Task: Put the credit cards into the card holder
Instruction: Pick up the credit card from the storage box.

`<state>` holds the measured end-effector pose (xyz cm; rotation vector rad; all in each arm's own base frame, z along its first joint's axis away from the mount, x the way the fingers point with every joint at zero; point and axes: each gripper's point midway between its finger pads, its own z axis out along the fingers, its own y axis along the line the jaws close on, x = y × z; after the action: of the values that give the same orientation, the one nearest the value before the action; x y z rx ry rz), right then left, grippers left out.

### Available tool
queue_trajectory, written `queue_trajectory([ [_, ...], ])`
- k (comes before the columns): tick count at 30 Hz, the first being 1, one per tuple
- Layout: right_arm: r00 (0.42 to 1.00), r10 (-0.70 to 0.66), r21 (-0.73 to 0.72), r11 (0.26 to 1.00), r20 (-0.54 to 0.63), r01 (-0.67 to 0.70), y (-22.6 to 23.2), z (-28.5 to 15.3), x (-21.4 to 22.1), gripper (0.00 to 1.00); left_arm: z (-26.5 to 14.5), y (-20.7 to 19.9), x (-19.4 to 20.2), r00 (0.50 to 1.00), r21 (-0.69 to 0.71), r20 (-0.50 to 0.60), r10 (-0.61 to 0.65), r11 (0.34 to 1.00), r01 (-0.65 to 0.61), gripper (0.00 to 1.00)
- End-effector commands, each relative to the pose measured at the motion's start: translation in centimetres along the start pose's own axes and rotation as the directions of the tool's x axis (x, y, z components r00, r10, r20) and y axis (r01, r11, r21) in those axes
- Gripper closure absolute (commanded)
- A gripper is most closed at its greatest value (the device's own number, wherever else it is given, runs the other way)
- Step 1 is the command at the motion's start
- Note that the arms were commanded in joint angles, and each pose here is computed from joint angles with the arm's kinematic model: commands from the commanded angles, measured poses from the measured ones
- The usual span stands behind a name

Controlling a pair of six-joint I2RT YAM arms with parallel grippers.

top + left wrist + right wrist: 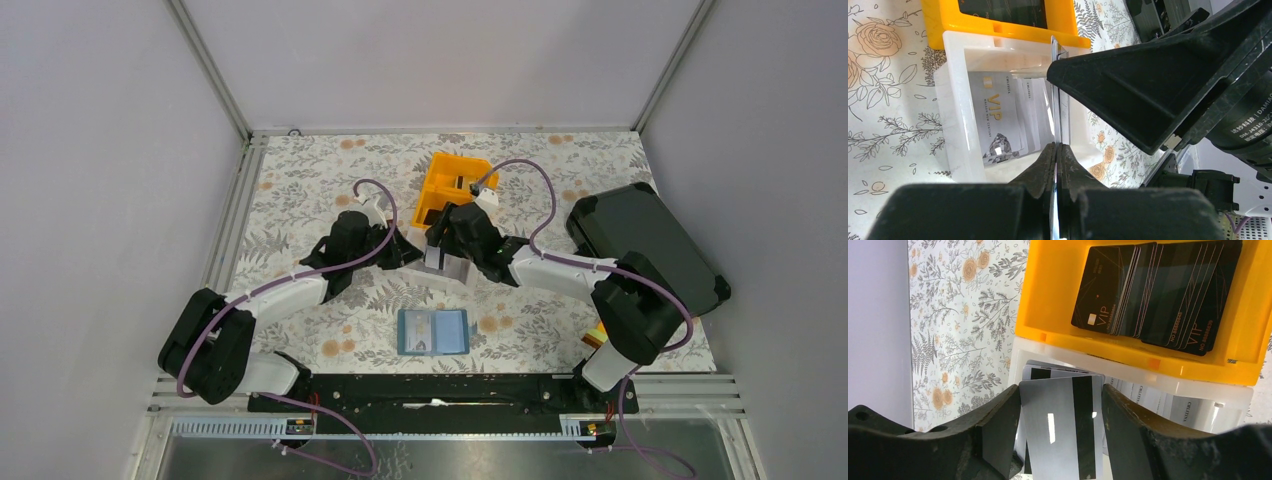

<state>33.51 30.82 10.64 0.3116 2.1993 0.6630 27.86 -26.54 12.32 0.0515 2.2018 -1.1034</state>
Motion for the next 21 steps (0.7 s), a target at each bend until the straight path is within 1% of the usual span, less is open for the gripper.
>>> queue_trajectory([
  [1, 0.998, 0.061, 0.022, 0.998, 0.007, -0.061, -1.51, 0.87, -0.30, 0.36, -0.21, -1.03, -0.68, 0.999, 0.045, 0.030, 0.010, 0.999, -0.011, 1.00],
  [11, 0.992, 0.120, -0.037, 0.992, -0.044, -0.122, -1.17, 1.18, 0.60, 0.31, -0.29, -0.94, -0.36, 1.000, 0.045, 0.021, -0.010, 0.999, 0.009, 1.00],
  [21, 0.986, 0.161, -0.047, 0.985, -0.039, -0.163, -1.45, 0.93, 0.18, 0.31, -0.20, -0.26, -0.29, 1.000, 0.018, 0.017, -0.025, 1.000, 0.024, 1.00],
])
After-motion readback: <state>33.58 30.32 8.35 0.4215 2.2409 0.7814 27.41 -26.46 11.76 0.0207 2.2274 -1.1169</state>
